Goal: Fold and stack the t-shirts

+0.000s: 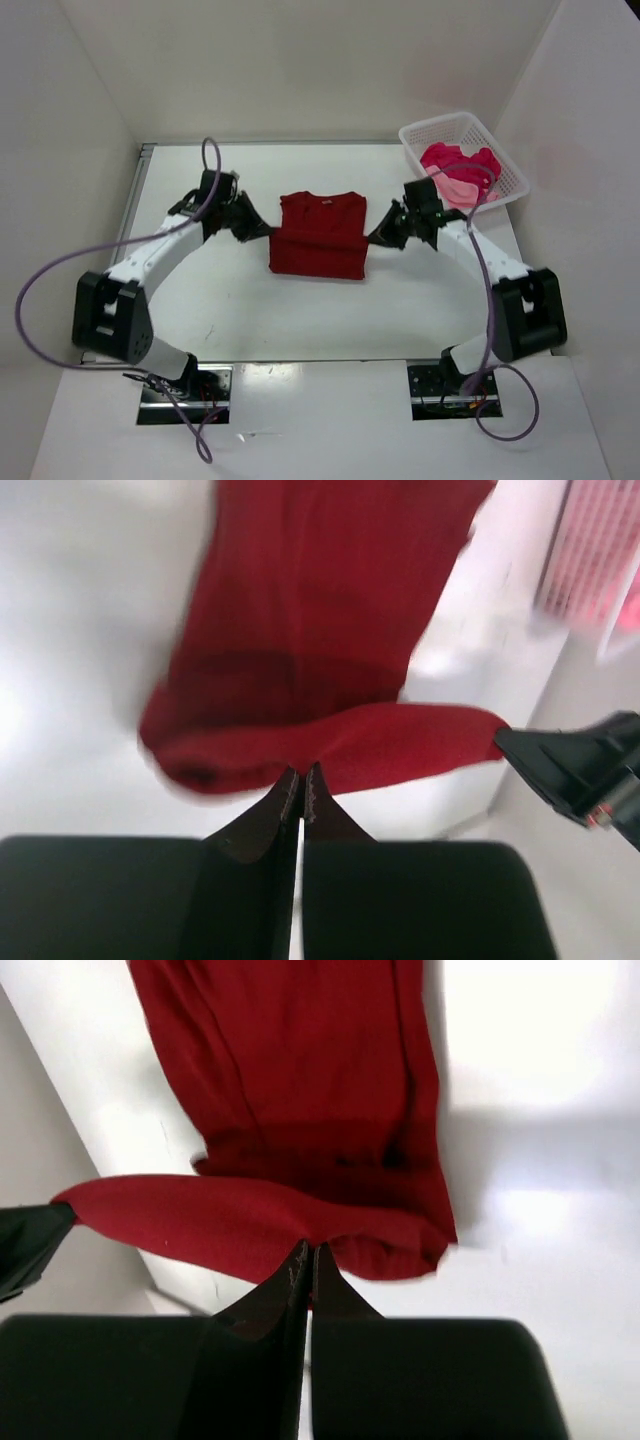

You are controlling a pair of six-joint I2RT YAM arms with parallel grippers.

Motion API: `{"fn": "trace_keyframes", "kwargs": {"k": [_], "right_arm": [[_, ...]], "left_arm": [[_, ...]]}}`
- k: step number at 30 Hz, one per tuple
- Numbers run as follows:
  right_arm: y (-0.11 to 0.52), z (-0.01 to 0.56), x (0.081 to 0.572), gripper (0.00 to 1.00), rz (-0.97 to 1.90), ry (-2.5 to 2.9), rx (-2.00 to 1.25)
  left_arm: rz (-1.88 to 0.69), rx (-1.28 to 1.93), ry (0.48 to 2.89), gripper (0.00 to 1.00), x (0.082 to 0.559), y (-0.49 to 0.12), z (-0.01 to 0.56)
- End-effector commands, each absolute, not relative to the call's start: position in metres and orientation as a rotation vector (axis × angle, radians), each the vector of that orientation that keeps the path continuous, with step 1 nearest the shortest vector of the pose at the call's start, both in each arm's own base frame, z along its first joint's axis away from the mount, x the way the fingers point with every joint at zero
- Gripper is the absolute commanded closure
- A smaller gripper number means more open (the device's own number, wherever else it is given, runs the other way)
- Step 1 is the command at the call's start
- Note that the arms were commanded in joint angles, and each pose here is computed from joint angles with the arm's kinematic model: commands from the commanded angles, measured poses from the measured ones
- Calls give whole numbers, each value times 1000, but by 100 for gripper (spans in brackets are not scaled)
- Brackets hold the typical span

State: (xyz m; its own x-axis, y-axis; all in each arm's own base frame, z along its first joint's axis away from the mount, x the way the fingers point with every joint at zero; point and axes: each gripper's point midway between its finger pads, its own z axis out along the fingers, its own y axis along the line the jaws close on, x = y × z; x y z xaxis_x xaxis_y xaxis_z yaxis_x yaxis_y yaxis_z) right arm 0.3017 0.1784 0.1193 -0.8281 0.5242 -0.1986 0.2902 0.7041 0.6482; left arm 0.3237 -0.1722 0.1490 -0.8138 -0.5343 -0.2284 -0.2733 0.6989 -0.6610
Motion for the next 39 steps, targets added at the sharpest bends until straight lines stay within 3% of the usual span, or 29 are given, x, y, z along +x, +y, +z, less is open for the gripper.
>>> {"fn": "trace_keyframes", "kwargs": {"k": [1, 10, 17, 20, 24, 26, 30, 31, 33, 38, 39], "right_arm": [[169, 149, 373, 100, 787, 2415, 467], [157, 129, 508, 100, 692, 2396, 473], [167, 97, 563, 100, 681, 2418, 468], [170, 102, 580, 91, 691, 2383, 454], [174, 123, 593, 73, 721, 2331, 427], [179, 146, 592, 68, 731, 2294, 391], [182, 181, 581, 63, 689, 2241, 328], [181, 204, 575, 63, 700, 2198, 315], [189, 191, 561, 63, 713, 2211, 307], [242, 136, 534, 87, 769, 2359, 207], [260, 127, 528, 88, 774, 2389, 163]], "left_arm": [[-773, -560, 2355, 100, 400, -167, 165], [-683, -682, 2321, 100, 493, -147, 124], [-701, -728, 2275, 94, 543, -146, 101], [-735, -719, 2221, 84, 563, -146, 112], [-794, -739, 2139, 56, 578, -145, 133], [-811, -727, 2101, 42, 582, -141, 148], [-867, -663, 2045, 40, 568, -151, 181], [-874, -650, 2049, 40, 562, -158, 181], [-918, -602, 2083, 42, 549, -182, 174], [-1008, -482, 2219, 44, 514, -259, 136], [-1000, -510, 2252, 44, 513, -259, 120]]}}
